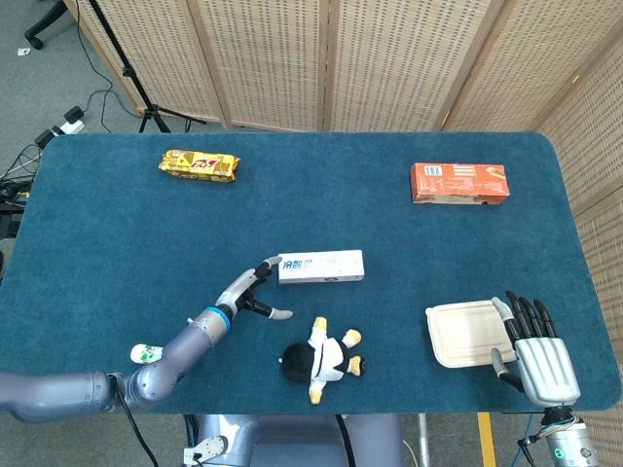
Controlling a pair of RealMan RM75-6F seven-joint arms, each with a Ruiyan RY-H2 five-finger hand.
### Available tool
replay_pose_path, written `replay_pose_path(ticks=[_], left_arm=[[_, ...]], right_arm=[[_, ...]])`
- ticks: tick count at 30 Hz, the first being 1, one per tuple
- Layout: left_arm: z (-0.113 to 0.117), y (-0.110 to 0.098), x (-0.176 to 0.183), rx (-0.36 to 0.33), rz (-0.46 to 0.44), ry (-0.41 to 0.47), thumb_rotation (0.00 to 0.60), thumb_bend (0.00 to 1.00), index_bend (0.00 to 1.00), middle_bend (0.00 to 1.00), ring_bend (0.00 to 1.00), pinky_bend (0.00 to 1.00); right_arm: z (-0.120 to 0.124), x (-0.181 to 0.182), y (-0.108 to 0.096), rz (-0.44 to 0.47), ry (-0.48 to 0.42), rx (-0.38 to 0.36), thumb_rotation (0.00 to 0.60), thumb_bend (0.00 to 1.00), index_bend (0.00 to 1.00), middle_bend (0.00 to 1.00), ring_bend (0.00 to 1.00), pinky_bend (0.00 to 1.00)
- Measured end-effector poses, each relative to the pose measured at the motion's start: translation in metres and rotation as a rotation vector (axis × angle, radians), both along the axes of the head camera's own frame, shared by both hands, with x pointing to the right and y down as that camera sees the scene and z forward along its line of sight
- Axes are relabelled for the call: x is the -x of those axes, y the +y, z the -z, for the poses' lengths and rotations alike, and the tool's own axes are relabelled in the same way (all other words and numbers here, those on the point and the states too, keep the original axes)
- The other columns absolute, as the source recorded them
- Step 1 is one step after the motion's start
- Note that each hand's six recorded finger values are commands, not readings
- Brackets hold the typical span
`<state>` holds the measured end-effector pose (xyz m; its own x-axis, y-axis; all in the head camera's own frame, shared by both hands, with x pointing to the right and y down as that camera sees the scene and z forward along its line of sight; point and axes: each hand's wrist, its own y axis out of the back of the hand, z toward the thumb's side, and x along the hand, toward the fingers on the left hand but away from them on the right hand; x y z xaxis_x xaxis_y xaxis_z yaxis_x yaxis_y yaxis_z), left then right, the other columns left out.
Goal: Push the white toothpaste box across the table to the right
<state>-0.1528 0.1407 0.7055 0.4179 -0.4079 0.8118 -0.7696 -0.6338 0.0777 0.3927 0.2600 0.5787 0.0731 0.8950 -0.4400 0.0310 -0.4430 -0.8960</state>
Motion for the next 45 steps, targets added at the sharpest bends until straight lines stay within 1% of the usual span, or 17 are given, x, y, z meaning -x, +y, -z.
replay_pose_path(ticks=[8, 16, 20, 24, 27, 29, 33, 38, 39, 43, 45], left_arm=[[0.004, -0.005, -0.018, -0.018, -0.01, 0.005, 0.6, 0.0, 0.0, 0.0, 0.0, 0.0], [0.003, -0.001, -0.03, 0.005, 0.0, 0.013, 0.6, 0.0, 0.0, 0.0, 0.0, 0.0], [0.006, -0.005, -0.031, -0.016, 0.0, 0.016, 0.6, 0.0, 0.0, 0.0, 0.0, 0.0], [0.008, -0.008, -0.028, -0.016, 0.013, 0.021, 0.6, 0.0, 0.0, 0.0, 0.0, 0.0], [0.011, -0.009, -0.025, -0.022, 0.007, 0.022, 0.6, 0.0, 0.0, 0.0, 0.0, 0.0], [0.016, -0.01, -0.021, -0.04, -0.003, 0.022, 0.6, 0.0, 0.0, 0.0, 0.0, 0.0], [0.028, -0.018, -0.004, -0.125, -0.038, -0.009, 0.6, 0.0, 0.0, 0.0, 0.0, 0.0], [0.043, -0.031, 0.027, -0.269, -0.096, -0.092, 0.6, 0.0, 0.0, 0.0, 0.0, 0.0], [0.045, -0.033, 0.032, -0.304, -0.115, -0.117, 0.6, 0.0, 0.0, 0.0, 0.0, 0.0], [0.059, -0.037, 0.064, -0.498, -0.221, -0.262, 0.6, 0.0, 0.0, 0.0, 0.0, 0.0], [0.065, -0.036, 0.08, -0.568, -0.271, -0.33, 0.6, 0.0, 0.0, 0.0, 0.0, 0.0]], right_arm=[[0.002, -0.001, 0.0, -0.003, -0.011, -0.002, 0.6, 0.52, 0.0, 0.0, 0.0, 0.01], [0.005, -0.001, -0.001, -0.005, -0.018, -0.007, 0.6, 0.52, 0.0, 0.0, 0.0, 0.01], [0.004, 0.0, 0.0, 0.0, -0.019, -0.003, 0.6, 0.52, 0.0, 0.0, 0.0, 0.01], [0.004, 0.001, 0.001, 0.005, -0.018, -0.001, 0.6, 0.52, 0.0, 0.0, 0.0, 0.01], [0.004, 0.001, 0.001, 0.006, -0.014, -0.003, 0.6, 0.52, 0.0, 0.0, 0.0, 0.01], [0.003, 0.0, 0.001, 0.006, -0.011, -0.002, 0.6, 0.52, 0.0, 0.0, 0.0, 0.01], [0.002, 0.002, 0.001, 0.012, -0.004, 0.001, 0.6, 0.52, 0.0, 0.0, 0.0, 0.01], [0.002, -0.001, 0.0, -0.002, -0.001, 0.0, 0.6, 0.52, 0.0, 0.0, 0.0, 0.01], [0.001, -0.002, 0.0, -0.007, 0.002, 0.001, 0.6, 0.52, 0.0, 0.0, 0.0, 0.01], [-0.001, -0.001, 0.0, -0.004, 0.012, 0.008, 0.6, 0.52, 0.0, 0.0, 0.0, 0.01], [-0.002, 0.0, 0.001, 0.002, 0.015, 0.009, 0.6, 0.52, 0.0, 0.0, 0.0, 0.01]])
